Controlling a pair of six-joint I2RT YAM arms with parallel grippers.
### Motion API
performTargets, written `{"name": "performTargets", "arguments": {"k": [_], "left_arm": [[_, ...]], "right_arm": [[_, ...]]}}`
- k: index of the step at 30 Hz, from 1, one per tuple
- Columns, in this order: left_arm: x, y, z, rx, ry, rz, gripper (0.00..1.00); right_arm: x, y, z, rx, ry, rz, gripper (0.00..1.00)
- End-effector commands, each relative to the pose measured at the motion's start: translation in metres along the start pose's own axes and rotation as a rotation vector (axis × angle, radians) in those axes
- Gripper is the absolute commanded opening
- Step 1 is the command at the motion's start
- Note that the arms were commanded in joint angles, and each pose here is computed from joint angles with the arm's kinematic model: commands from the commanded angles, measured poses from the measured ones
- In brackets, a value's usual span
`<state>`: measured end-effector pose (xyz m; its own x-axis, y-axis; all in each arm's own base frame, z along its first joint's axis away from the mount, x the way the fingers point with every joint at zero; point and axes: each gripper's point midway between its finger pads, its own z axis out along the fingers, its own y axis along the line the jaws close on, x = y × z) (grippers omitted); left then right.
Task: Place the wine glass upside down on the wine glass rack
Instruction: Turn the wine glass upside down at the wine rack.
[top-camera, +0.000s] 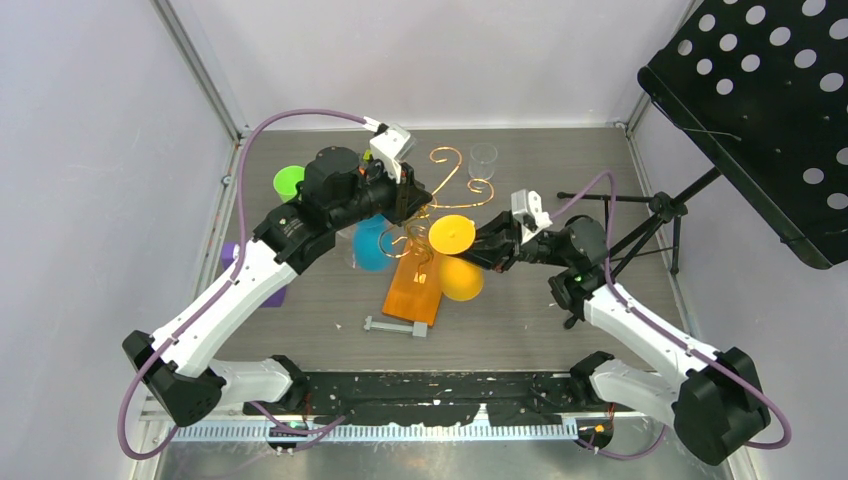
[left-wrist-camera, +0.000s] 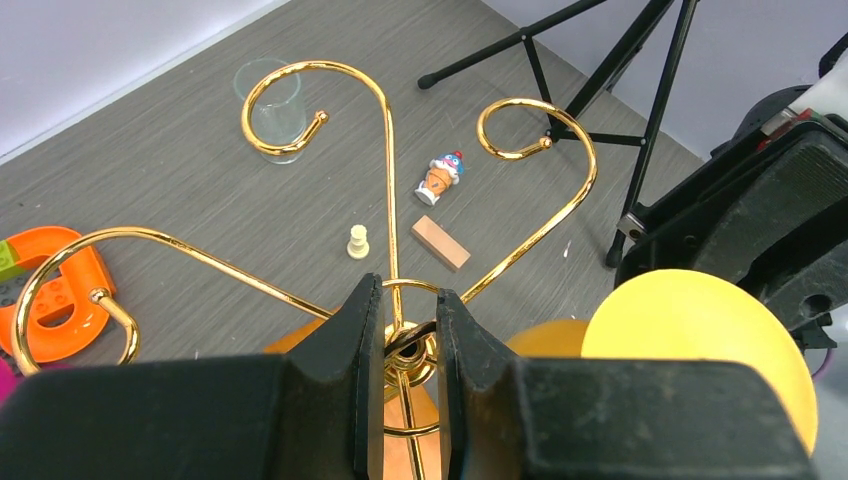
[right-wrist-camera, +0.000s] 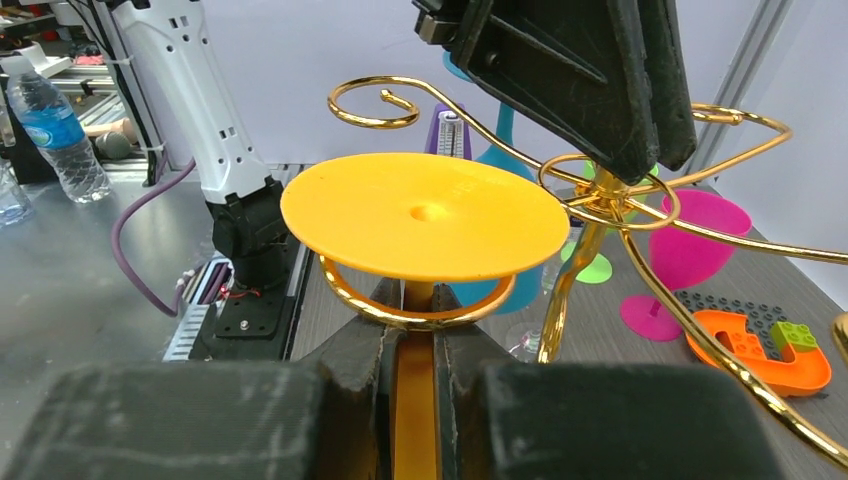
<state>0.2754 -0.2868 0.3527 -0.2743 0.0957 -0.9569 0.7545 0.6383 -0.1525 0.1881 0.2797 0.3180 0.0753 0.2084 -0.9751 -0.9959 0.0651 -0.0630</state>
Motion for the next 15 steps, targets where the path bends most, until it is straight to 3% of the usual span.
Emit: {"name": "performTargets", "arguments": {"k": [1,10,15], "left_arm": [[0.020,0.014,0.008,-0.048,0.059,-0.024,0.10],[0.018,0.015,0.005,-0.049,0.052,-0.022,0.10],[0.019,0.014,0.006,-0.045,0.047,-0.024,0.10]], "right_arm": [[-0.030,0.019,-0.002,-0.036,-0.086,-0.110,0.06],[-0.040,-0.015,-0.019,0.250,-0.156,-0.120,0.06],[-0.035,-0.037,-0.024,0.373,-0.114,-0.089,0.07]]}}
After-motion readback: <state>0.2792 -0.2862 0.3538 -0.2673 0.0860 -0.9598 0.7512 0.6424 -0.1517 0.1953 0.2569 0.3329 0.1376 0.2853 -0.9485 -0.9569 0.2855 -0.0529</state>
